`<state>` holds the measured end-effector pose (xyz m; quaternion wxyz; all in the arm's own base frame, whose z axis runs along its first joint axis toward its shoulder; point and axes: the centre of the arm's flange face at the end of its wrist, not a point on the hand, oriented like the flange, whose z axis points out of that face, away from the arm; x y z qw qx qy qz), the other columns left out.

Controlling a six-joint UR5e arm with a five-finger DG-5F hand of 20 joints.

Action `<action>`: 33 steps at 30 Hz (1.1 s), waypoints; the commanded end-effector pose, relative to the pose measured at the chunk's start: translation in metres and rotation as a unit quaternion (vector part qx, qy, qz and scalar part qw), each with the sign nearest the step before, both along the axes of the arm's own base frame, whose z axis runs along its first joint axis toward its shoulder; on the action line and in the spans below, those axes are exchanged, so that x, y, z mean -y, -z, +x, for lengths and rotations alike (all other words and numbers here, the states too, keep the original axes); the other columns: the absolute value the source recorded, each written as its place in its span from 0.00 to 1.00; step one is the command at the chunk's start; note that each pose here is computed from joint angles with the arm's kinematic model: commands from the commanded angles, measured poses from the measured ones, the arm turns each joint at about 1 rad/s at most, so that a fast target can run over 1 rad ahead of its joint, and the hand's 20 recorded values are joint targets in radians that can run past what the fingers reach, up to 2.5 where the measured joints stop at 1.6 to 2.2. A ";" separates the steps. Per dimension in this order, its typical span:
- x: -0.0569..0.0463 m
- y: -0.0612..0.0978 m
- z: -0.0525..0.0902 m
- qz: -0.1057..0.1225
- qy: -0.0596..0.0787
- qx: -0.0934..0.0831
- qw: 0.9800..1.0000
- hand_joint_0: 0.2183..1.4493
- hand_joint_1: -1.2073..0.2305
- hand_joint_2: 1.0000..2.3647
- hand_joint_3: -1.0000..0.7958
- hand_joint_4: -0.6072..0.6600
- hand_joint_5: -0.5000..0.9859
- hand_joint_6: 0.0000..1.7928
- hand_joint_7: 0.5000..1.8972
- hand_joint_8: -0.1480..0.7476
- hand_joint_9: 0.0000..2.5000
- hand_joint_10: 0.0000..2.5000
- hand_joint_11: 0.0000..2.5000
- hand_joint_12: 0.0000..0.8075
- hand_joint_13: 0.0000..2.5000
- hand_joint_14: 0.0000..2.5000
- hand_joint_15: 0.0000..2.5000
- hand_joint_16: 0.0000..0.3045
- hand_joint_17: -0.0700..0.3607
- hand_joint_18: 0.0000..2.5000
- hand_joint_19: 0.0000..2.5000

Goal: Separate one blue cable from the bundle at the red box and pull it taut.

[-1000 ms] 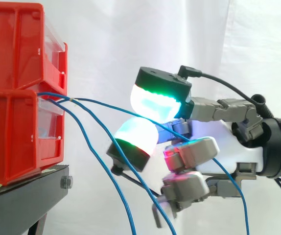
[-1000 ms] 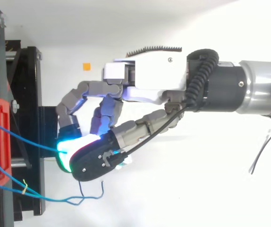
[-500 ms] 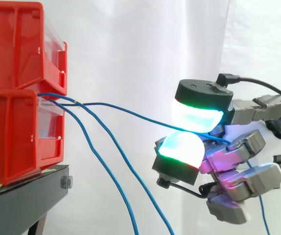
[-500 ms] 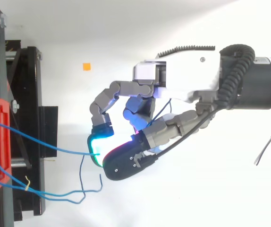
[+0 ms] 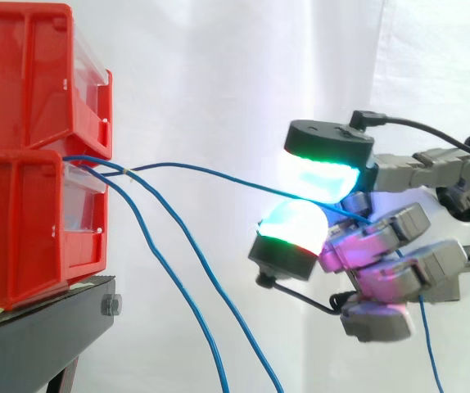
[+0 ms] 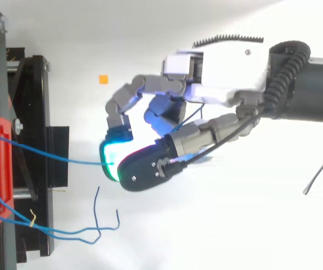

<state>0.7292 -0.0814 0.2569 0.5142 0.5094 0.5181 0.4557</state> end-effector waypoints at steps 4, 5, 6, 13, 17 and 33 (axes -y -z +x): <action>-0.001 -0.002 0.005 0.001 0.024 0.021 1.000 0.32 0.37 0.01 0.49 0.59 0.26 0.49 0.44 0.61 0.35 0.78 0.43 0.50 0.50 0.60 0.41 0.17 0.44 0.56 0.74; -0.001 -0.003 0.005 -0.001 0.024 0.022 0.999 0.32 0.37 0.01 0.49 0.60 0.26 0.49 0.44 0.62 0.35 0.78 0.43 0.51 0.49 0.65 0.40 0.17 0.44 0.55 0.73; -0.004 -0.004 0.006 -0.004 0.022 0.023 0.999 0.32 0.37 0.01 0.49 0.59 0.26 0.49 0.44 0.61 0.35 0.79 0.42 0.51 0.49 0.71 0.38 0.17 0.44 0.54 0.69; -0.004 -0.003 0.005 -0.009 0.024 0.021 0.999 0.33 0.38 0.01 0.48 0.60 0.26 0.49 0.43 0.59 0.35 0.79 0.42 0.51 0.41 1.00 0.34 0.19 0.46 0.45 0.44; -0.004 -0.004 0.005 -0.011 0.024 0.021 0.999 0.33 0.38 0.01 0.48 0.60 0.26 0.49 0.43 0.59 0.35 0.86 0.42 0.52 0.40 1.00 0.34 0.19 0.47 0.44 0.41; -0.004 -0.003 0.005 -0.012 0.024 0.020 0.999 0.31 0.36 0.01 0.55 0.62 0.28 0.47 0.49 0.69 0.59 1.00 0.57 0.62 0.62 1.00 0.29 0.30 0.63 0.64 0.26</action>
